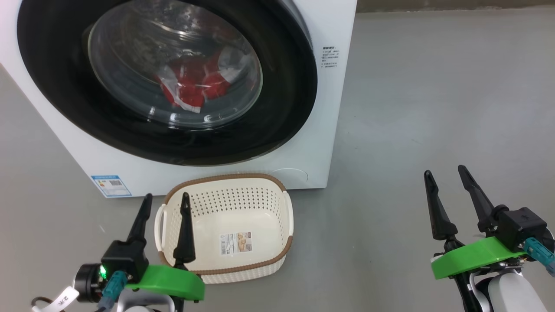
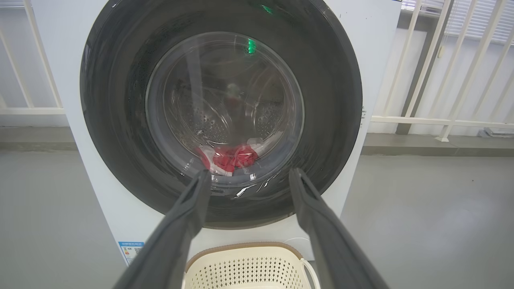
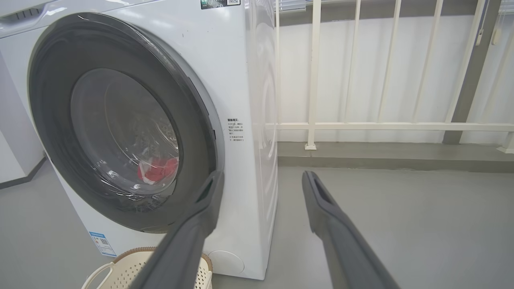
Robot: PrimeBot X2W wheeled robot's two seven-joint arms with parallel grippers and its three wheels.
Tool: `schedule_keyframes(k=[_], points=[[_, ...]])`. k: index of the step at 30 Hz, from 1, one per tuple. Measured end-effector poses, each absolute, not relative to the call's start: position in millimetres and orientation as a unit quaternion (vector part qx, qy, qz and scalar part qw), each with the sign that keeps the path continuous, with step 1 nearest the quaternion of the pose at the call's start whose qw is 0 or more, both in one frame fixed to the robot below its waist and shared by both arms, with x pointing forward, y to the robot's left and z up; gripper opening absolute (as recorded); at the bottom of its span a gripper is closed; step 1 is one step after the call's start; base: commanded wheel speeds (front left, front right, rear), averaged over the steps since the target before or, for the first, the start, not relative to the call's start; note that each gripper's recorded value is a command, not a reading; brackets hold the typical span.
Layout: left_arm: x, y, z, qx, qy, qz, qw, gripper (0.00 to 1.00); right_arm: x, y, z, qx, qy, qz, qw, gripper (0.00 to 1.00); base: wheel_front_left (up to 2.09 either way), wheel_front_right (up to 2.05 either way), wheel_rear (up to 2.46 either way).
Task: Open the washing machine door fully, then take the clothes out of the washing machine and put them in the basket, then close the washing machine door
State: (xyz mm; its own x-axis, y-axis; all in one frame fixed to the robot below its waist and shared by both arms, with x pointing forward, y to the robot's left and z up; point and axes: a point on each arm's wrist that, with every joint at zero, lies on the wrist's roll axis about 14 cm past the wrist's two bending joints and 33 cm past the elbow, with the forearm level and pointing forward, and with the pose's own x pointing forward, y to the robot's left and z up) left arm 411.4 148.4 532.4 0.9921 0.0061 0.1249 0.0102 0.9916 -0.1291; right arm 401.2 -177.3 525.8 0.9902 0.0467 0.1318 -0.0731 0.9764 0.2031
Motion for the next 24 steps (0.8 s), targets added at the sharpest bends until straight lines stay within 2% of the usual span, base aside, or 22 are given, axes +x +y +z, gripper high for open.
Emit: schedule_keyframes(k=[10,11,12,13,14,21,24], points=[[418.7,147.3,529.1,-0.069,-0.063,-0.003,0.996,1.00,419.2,-172.8,525.4,0.108,-0.066,0.036,0.991,0.99,0.00,0.00,0.00],[418.7,147.3,529.1,-0.069,-0.063,-0.003,0.996,1.00,419.2,-172.8,525.4,0.108,-0.066,0.036,0.991,0.75,0.00,0.00,0.00],[419.7,146.9,527.8,-0.069,-0.062,-0.003,0.996,1.00,421.4,-172.2,525.5,0.109,-0.067,0.037,0.991,0.43,0.00,0.00,0.00],[420.7,146.2,526.0,-0.069,-0.060,-0.004,0.996,1.00,423.2,-171.8,524.5,0.109,-0.067,0.037,0.991,0.24,0.00,0.00,0.00],[421.8,145.7,524.1,-0.070,-0.058,-0.005,0.996,1.00,425.0,-171.3,522.4,0.109,-0.065,0.037,0.991,0.00,0.00,0.00,0.00],[434.5,141.2,519.2,-0.071,-0.054,-0.011,0.996,1.00,442.5,-167.7,516.0,0.120,-0.060,0.040,0.990,0.00,0.00,0.00,0.00],[438.5,139.8,515.3,-0.071,-0.050,-0.013,0.996,1.00,451.4,-166.8,513.8,0.163,-0.059,0.037,0.984,0.00,0.00,0.00,0.00]])
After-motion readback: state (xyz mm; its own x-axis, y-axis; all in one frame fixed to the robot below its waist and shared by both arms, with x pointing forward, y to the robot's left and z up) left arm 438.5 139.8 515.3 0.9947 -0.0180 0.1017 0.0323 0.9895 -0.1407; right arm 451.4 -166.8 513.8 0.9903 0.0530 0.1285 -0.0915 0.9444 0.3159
